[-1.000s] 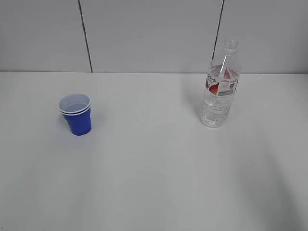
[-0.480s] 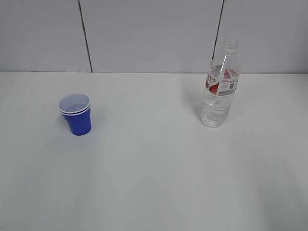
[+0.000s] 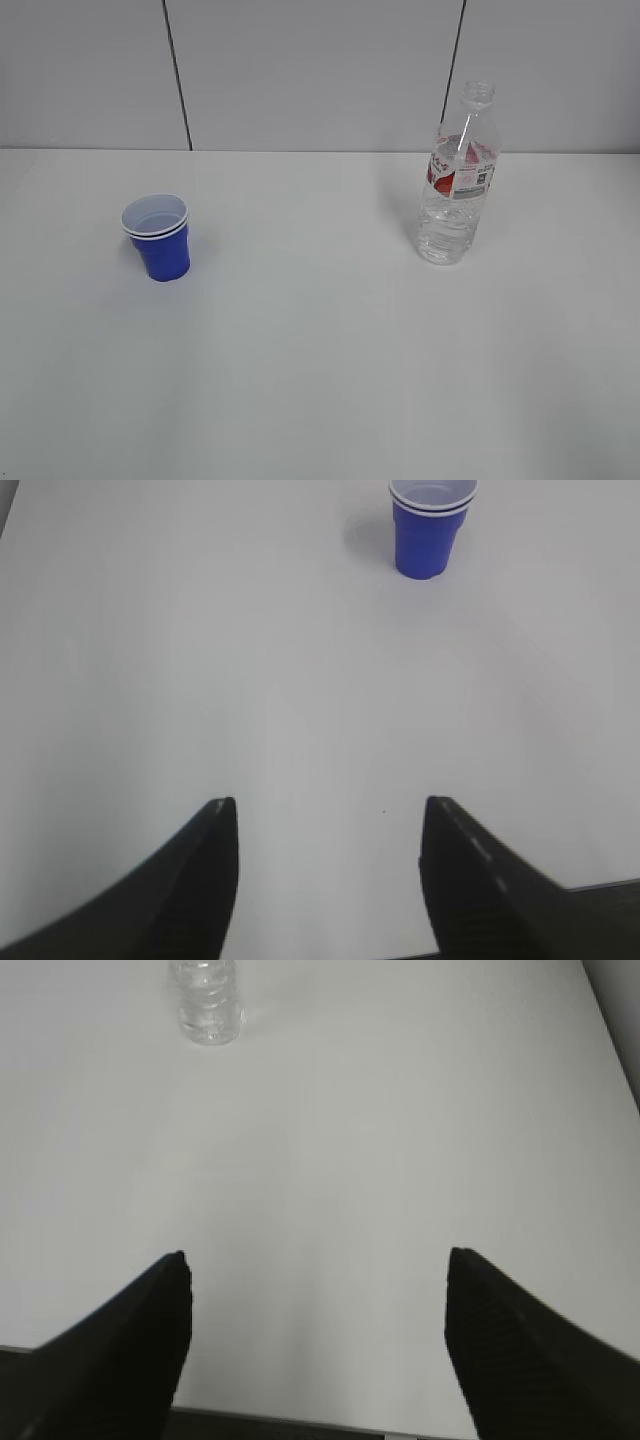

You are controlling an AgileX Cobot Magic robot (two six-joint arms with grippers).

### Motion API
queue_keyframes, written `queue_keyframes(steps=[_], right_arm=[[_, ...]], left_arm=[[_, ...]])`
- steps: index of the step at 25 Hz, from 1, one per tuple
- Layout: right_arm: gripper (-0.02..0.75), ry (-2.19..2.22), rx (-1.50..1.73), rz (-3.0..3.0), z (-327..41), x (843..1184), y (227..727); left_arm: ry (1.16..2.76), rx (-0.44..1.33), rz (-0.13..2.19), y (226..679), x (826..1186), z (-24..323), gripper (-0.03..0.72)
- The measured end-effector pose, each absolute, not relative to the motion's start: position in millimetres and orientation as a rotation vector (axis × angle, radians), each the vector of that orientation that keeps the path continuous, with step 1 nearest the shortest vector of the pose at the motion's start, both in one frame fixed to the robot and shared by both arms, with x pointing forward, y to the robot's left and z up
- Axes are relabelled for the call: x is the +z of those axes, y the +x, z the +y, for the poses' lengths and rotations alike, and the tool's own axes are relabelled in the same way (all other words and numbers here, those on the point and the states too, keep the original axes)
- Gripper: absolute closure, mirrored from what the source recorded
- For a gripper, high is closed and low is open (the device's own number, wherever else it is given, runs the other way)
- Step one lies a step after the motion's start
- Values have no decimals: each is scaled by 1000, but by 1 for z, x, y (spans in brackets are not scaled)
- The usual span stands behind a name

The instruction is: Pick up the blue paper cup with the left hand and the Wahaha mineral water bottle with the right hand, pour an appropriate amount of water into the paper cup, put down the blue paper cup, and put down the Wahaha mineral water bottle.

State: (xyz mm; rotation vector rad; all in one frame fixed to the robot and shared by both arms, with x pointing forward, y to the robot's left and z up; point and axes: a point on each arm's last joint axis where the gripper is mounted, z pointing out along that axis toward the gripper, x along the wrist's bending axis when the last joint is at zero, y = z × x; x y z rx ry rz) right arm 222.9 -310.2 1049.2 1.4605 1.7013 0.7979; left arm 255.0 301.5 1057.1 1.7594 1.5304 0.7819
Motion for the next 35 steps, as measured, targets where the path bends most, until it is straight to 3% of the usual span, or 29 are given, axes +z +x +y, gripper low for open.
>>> queue_keyframes(steps=[35], right_arm=[[150, 1434, 749, 1672, -314, 1046, 228]], left_arm=[[1759, 782, 1530, 255, 1057, 301, 284]])
